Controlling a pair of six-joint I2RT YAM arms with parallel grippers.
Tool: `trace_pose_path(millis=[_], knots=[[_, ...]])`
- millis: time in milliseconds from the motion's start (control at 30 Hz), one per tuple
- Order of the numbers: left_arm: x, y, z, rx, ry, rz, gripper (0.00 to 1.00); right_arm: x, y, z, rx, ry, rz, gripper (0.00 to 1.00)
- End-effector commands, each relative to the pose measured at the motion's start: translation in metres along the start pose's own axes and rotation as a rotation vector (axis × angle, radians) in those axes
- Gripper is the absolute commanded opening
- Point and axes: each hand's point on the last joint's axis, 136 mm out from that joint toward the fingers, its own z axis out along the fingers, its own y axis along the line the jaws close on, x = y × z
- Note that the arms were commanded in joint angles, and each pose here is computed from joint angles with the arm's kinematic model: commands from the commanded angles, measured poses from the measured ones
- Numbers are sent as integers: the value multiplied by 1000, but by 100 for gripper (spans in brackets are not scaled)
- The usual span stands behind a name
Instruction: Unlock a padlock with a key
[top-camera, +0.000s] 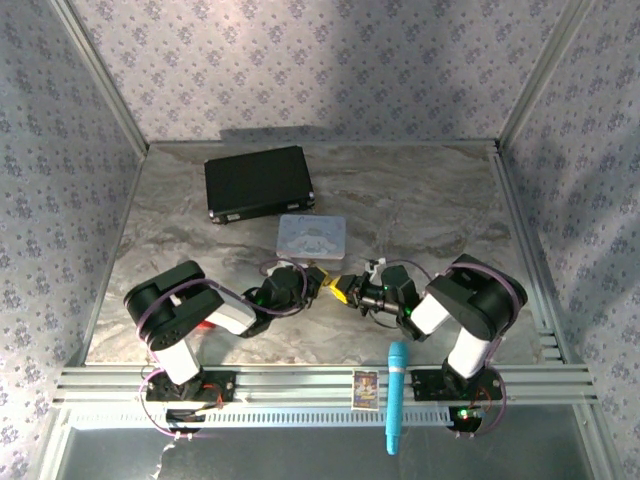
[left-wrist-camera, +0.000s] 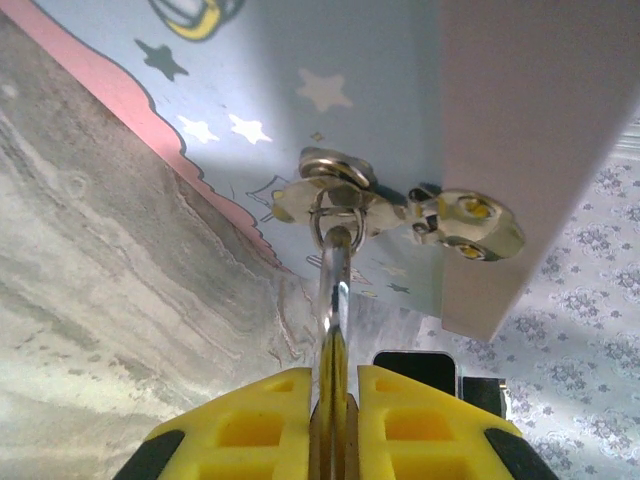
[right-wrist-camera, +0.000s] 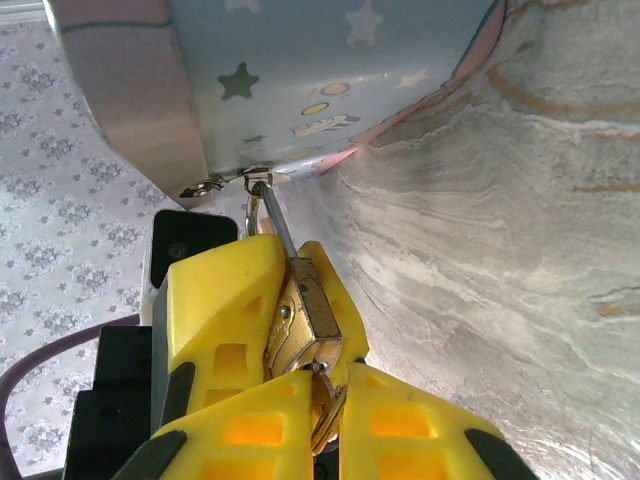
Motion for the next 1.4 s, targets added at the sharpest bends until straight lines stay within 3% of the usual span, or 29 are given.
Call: trace_pose_path(millis=[0, 133, 567, 700, 800, 1000, 1133, 1233, 1367], knots=[[9, -13, 4, 33, 31, 9, 0, 0, 3, -4, -5, -15, -41, 7], [14, -16, 4, 39, 51, 12, 0, -4, 4, -2, -5, -24, -49, 2], [46, -16, -2, 63, 123, 20, 0, -21, 32, 15, -105, -15, 6, 2], [41, -12, -3, 52, 100, 14, 0, -21, 26, 10, -65, -12, -20, 12], [32, 1, -2, -27, 81, 6, 0, -20, 5, -3, 57, -19, -81, 21], [20, 26, -5, -187, 47, 1, 0, -16, -33, -53, 538, 4, -382, 30], [18, 29, -4, -196, 53, -17, 0, -18, -14, -75, 576, 28, -636, 34], [18, 28, -4, -202, 62, -18, 0, -18, 0, -82, 643, 66, -866, 44], [19, 28, -4, -213, 72, -17, 0, -11, 12, -75, 723, 94, -1142, 42]])
